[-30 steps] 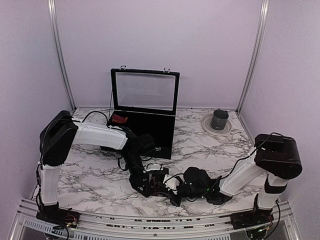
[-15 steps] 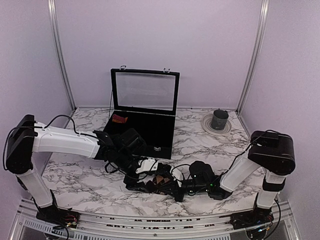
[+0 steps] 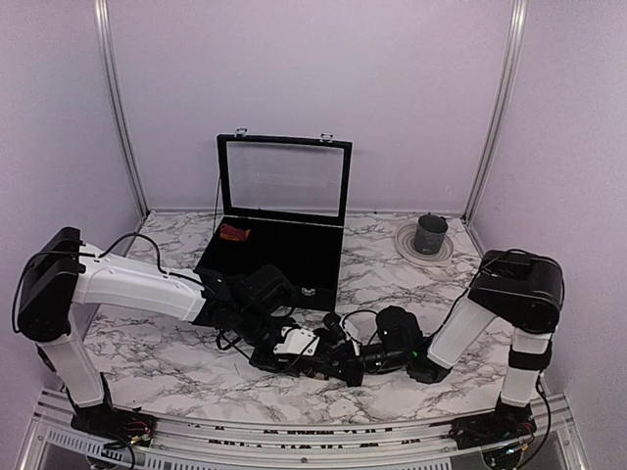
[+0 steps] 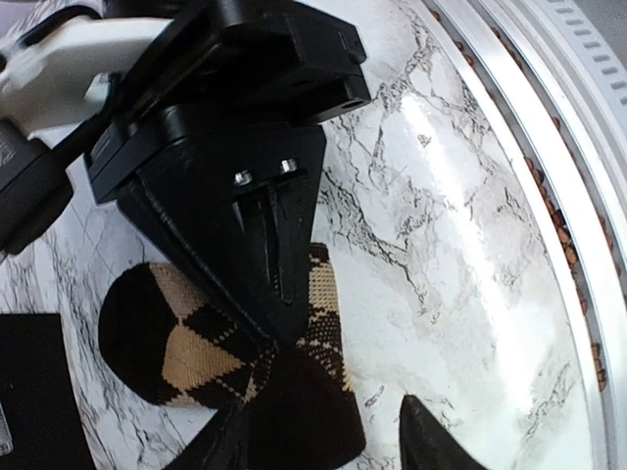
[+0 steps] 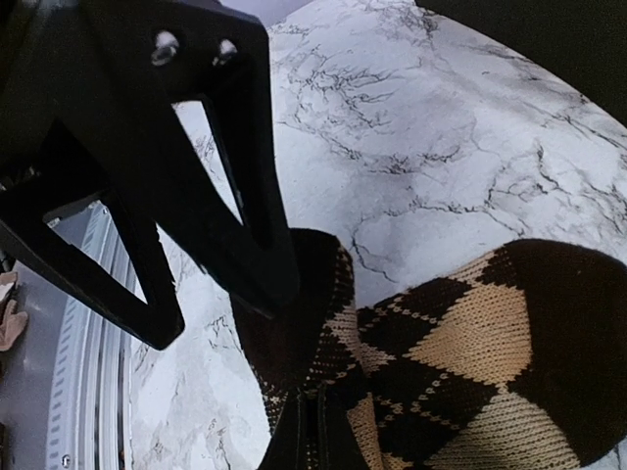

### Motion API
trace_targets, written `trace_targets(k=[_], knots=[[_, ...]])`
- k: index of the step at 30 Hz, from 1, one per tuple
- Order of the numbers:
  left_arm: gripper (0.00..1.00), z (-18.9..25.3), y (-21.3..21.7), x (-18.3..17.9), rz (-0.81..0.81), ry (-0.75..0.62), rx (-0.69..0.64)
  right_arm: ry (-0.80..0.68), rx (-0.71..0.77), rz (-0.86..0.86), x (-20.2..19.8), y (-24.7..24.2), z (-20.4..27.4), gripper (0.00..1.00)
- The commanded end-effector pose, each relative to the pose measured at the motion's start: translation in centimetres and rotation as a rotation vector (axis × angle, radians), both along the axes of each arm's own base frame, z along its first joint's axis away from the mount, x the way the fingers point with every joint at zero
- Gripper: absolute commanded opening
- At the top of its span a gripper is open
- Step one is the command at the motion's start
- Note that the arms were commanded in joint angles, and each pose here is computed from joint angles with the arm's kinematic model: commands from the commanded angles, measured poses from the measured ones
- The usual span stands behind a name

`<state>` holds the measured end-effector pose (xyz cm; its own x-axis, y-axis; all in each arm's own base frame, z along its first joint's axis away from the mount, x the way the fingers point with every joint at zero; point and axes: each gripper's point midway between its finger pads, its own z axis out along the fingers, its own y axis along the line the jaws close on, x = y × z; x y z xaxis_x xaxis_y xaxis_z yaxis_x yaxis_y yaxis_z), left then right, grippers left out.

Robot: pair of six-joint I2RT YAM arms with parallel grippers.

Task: Roll the socks
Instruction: Roll the sock at the center of the board.

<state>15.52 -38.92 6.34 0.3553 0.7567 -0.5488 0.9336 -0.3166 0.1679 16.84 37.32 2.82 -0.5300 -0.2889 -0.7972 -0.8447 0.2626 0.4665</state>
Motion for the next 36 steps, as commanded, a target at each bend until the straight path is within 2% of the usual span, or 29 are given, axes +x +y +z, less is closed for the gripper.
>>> trace_targets(k=[1, 9, 13, 16, 20, 23, 28, 31, 34, 35, 36], knots=[[0.49, -2.1, -0.5, 0.9, -0.024, -0.043, 0.052, 0.282, -0.315, -0.067, -2.6, -5.7, -9.1, 0.0], [0.53, -3.9, -0.5, 1.2, -0.016, -0.071, 0.084, 0.341, -0.315, -0.072, -2.4, -5.9, -9.6, 0.0], [0.51, -4.8, -0.8, 2.2, 0.011, -0.101, 0.106, 0.352, -0.31, -0.061, -2.5, -5.7, -9.5, 0.0], [0.43, -5.6, -0.7, 2.3, 0.012, -0.101, 0.13, 0.356, -0.298, -0.069, -2.2, -5.7, -9.3, 0.0], [0.21, -6.8, 0.0, 1.9, 0.01, -0.059, 0.194, 0.343, -0.262, -0.081, -1.8, -5.5, -8.4, 0.02], [0.17, -6.9, 0.7, 1.2, 0.014, 0.02, 0.239, 0.273, -0.21, -0.095, -1.2, -5.5, -6.8, 0.06], [0.16, -6.1, 2.4, -1.2, 0.019, 0.222, 0.34, 0.028, -0.065, -0.171, 0.8, -6.1, -1.3, 0.13], [0.15, -5.8, 3.7, -2.8, 0.034, 0.343, 0.41, -0.092, -0.046, -0.217, 2.0, -6.6, 0.9, 0.17], [0.15, -5.5, 4.5, -4.0, 0.074, 0.456, 0.458, -0.188, -0.047, -0.257, 2.9, -7.2, 2.6, 0.25], [0.15, -5.4, 4.7, -4.2, 0.088, 0.495, 0.473, -0.219, -0.044, -0.277, 3.1, -7.5, 3.2, 0.37], [0.15, -5.3, 4.9, -4.5, 0.096, 0.537, 0.488, -0.249, -0.05, -0.303, 3.4, -8.0, 3.5, 0.86]])
